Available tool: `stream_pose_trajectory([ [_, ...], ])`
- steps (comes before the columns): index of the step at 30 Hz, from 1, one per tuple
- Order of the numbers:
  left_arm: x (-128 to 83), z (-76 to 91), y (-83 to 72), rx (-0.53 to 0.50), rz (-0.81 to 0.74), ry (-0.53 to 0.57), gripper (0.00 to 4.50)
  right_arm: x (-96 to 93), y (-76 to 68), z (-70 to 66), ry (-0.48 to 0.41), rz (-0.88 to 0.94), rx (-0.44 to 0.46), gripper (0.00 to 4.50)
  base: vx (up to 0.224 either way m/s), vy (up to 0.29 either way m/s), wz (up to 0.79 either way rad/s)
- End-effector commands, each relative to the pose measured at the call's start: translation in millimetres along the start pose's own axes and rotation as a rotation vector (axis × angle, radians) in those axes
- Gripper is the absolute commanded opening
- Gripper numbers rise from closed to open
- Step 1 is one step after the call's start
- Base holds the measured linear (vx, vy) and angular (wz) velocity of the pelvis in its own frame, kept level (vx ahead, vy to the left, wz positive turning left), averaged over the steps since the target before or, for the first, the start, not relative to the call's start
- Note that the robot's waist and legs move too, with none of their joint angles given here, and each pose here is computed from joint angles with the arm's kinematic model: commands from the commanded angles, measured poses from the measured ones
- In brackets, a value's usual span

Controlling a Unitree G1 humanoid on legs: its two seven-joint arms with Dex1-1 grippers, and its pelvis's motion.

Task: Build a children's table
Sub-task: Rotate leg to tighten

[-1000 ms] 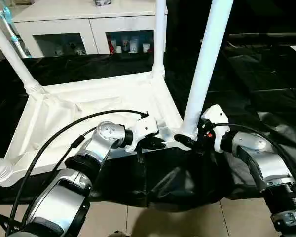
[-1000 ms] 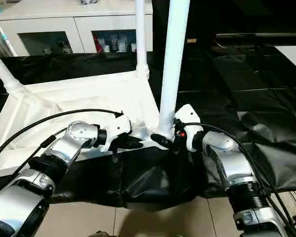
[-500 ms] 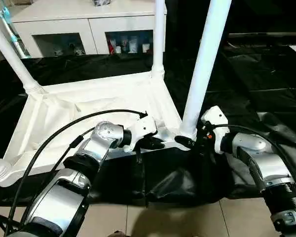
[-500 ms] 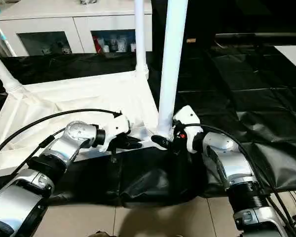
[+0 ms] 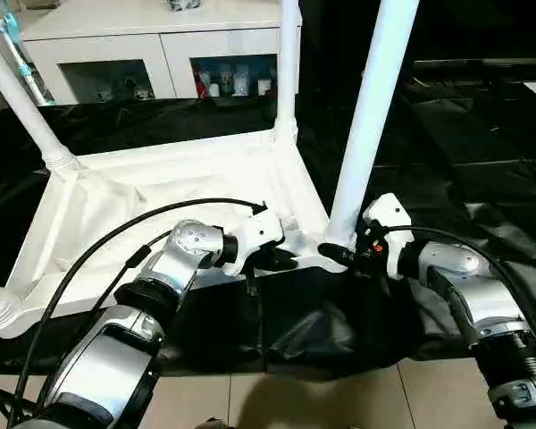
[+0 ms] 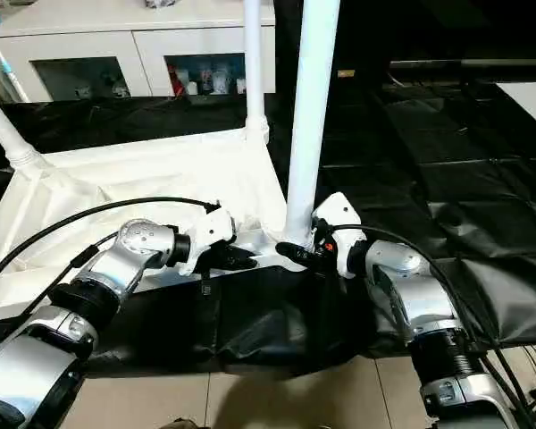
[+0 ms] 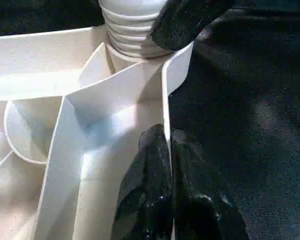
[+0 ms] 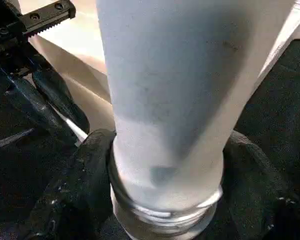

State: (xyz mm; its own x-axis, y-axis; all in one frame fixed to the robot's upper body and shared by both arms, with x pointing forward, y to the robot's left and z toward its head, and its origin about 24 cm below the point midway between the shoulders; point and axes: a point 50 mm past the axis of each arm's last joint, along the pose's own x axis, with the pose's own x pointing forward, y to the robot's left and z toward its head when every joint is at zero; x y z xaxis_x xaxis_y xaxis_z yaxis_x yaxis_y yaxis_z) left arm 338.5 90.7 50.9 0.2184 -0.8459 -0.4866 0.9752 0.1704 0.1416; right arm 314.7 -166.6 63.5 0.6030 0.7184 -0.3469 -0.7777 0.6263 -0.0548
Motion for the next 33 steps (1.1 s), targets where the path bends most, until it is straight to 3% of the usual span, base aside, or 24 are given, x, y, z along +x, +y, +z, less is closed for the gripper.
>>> stream_pose_trajectory([
  [1,-4,-7.6,-0.5,-0.009,0.007,0.022,0.0,5.2,4.4,1.4,-0.015,0.013,0.002,2.73,0.0,0.0,0.0],
  [10,6,-3.1,2.7,-0.057,0.076,0.018,0.0,22.0,11.0,-4.8,0.006,-0.094,0.073,2.72,0.0,0.0,0.0],
  [13,16,4.5,6.1,-0.089,0.137,0.017,0.0,39.7,15.5,-3.8,0.02,-0.196,0.131,2.72,0.0,0.0,0.0],
  [19,37,24.7,16.3,-0.158,0.32,0.024,0.0,70.5,10.8,5.3,0.072,-0.441,0.209,2.72,0.0,0.0,0.0],
  [28,51,42.2,17.8,-0.207,0.37,-0.014,0.0,91.6,20.1,19.7,0.058,-0.463,0.225,2.72,0.0,0.0,0.0],
  [31,51,43.2,19.5,-0.203,0.382,-0.011,0.0,96.4,22.5,26.3,0.011,-0.451,0.237,2.72,0.0,0.0,0.0],
  [32,51,42.9,19.6,-0.204,0.381,-0.01,0.0,96.1,22.2,27.1,0.004,-0.452,0.242,3.07,0.0,0.0,0.0],
  [33,51,42.7,19.7,-0.204,0.381,-0.01,0.0,96.0,22.0,27.4,0.0,-0.453,0.244,3.07,0.0,0.0,0.0],
])
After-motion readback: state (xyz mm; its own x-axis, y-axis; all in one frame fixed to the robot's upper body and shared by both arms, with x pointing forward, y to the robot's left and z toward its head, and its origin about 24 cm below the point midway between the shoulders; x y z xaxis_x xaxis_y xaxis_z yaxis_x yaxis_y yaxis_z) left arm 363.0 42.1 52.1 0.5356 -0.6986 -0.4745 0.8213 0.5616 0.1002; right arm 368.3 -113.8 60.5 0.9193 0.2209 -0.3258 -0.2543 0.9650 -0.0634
